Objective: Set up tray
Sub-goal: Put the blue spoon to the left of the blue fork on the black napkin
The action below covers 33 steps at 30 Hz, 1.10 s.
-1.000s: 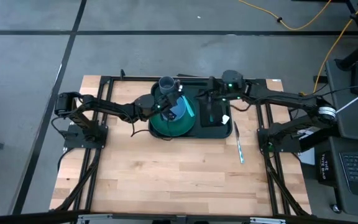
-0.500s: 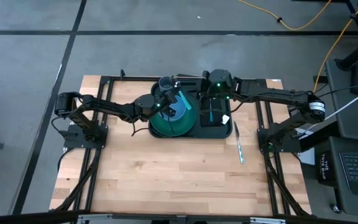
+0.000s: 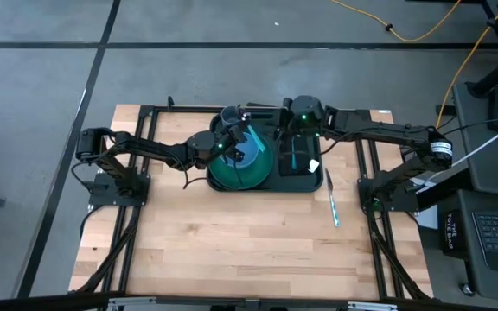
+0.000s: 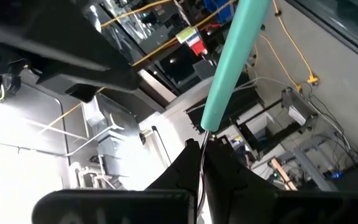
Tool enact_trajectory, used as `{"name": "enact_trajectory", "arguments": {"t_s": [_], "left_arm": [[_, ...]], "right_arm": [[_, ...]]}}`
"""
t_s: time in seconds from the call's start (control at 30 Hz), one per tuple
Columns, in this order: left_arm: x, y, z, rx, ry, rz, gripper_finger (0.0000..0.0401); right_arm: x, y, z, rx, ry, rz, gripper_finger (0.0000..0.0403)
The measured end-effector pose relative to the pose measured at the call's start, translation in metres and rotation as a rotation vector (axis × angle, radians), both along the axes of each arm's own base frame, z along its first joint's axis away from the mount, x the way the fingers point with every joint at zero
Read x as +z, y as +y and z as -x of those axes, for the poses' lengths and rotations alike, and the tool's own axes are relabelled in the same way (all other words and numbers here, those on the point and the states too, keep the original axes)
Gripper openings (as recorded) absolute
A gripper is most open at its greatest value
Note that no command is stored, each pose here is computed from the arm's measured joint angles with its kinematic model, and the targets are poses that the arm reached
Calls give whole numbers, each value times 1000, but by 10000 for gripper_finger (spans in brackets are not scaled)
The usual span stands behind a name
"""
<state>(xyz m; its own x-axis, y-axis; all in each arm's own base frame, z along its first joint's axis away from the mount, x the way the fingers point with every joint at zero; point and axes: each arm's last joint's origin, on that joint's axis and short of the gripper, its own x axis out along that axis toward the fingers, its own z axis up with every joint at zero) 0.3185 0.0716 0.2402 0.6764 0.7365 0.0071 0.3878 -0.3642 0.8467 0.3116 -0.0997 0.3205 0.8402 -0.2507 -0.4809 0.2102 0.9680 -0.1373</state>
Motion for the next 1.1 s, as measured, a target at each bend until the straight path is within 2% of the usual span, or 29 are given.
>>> {"name": "enact_trajectory", "arguments": {"t_s": [0.1,0.2,0.33,0.6,0.8,0.97,1.1], "left_arm": [[0,0,0,20,4,-3,2],[0,1,1,28,4,-3,2],[0,0,1,32,27,-24,2],[0,1,1,54,43,-36,2],[0,2,1,60,57,-49,2],[0,4,2,71,58,-48,2],[0,4,2,71,58,-48,2]], "right_arm": [[0,0,-2,-24,-27,-42,170],[-5,2,-7,-33,-19,-57,182],[-17,-1,-20,-90,-11,-18,184],[-35,-7,-40,-97,-38,13,185],[-36,-9,-45,-124,-93,-26,184],[-36,-10,-44,-217,-117,-81,184],[-36,-11,-44,-225,-121,-89,184]]}}
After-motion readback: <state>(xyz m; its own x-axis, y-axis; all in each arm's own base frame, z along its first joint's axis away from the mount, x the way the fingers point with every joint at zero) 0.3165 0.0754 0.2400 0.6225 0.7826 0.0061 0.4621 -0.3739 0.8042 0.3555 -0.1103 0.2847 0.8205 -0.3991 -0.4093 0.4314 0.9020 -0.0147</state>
